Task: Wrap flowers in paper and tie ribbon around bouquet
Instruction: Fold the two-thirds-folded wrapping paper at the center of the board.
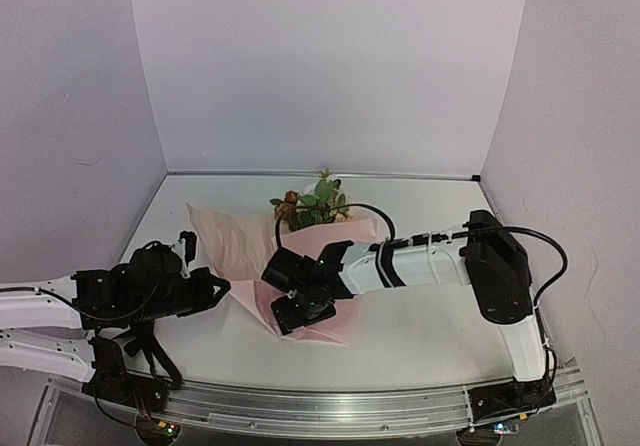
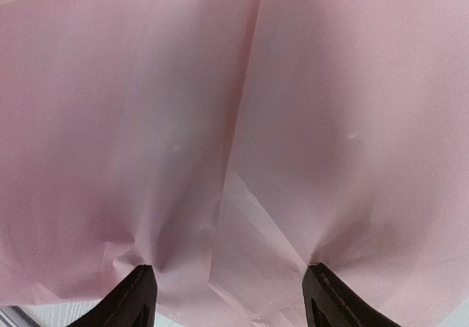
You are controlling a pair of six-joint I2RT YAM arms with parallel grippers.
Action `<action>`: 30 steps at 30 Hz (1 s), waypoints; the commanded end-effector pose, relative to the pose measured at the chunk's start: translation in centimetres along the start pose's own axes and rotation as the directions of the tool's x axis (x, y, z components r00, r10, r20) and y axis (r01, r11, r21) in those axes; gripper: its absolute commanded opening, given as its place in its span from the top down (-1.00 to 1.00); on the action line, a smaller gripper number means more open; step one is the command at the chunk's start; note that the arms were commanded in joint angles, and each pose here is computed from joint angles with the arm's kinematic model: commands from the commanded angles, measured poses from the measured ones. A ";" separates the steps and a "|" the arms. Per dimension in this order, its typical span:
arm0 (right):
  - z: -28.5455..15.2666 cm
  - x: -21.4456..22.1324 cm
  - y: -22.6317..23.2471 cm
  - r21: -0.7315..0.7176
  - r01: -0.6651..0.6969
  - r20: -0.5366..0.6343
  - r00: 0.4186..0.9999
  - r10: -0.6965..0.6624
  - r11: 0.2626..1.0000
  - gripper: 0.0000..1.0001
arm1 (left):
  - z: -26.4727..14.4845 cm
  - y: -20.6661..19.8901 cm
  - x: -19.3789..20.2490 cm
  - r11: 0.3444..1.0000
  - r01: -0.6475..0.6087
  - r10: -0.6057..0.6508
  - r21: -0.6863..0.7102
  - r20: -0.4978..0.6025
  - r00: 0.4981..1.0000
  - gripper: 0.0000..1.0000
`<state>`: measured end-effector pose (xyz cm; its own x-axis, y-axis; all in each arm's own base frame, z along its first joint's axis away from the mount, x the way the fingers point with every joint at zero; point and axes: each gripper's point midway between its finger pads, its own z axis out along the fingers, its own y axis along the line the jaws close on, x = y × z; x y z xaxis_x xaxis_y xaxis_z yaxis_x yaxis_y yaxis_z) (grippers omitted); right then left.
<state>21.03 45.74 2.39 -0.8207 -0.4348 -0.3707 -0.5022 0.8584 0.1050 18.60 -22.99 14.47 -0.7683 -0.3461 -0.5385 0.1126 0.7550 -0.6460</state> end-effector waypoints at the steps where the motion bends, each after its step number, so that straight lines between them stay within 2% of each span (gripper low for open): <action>1: -0.7 0.5 1.4 -0.031 0.025 0.007 1.000 -0.025 0.999 -0.42 | -0.6 -1.3 -1.5 0.999 0.016 -0.018 0.033 0.051 0.999 1.00; 11: 2.0 2.6 0.2 0.084 0.061 -0.058 0.997 -0.056 0.995 -0.43 | -0.7 -2.2 -1.8 0.999 0.008 -0.011 0.054 0.052 0.999 1.00; 16: 1.6 2.5 0.0 0.090 0.067 -0.053 0.997 -0.062 0.994 -0.30 | -0.6 -2.0 -1.7 0.999 0.000 -0.003 0.047 0.047 0.999 1.00; 24: -4.7 -0.1 1.8 -0.032 0.123 0.041 0.992 -0.121 0.992 -0.59 | -0.7 -1.7 -1.5 0.998 -0.031 0.029 0.053 0.050 0.998 1.00; 30: -9.7 -0.6 1.3 -0.095 0.116 0.111 0.988 -0.105 0.989 -0.63 | -0.2 -4.9 -1.6 0.971 -0.203 0.201 0.124 0.029 0.979 1.00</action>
<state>18.37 45.54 5.94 -0.7551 -0.5232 -0.3951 -0.6002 0.7942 0.0952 18.54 -23.30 14.73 -0.7581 -0.2785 -0.5897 0.1881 0.7724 -0.6066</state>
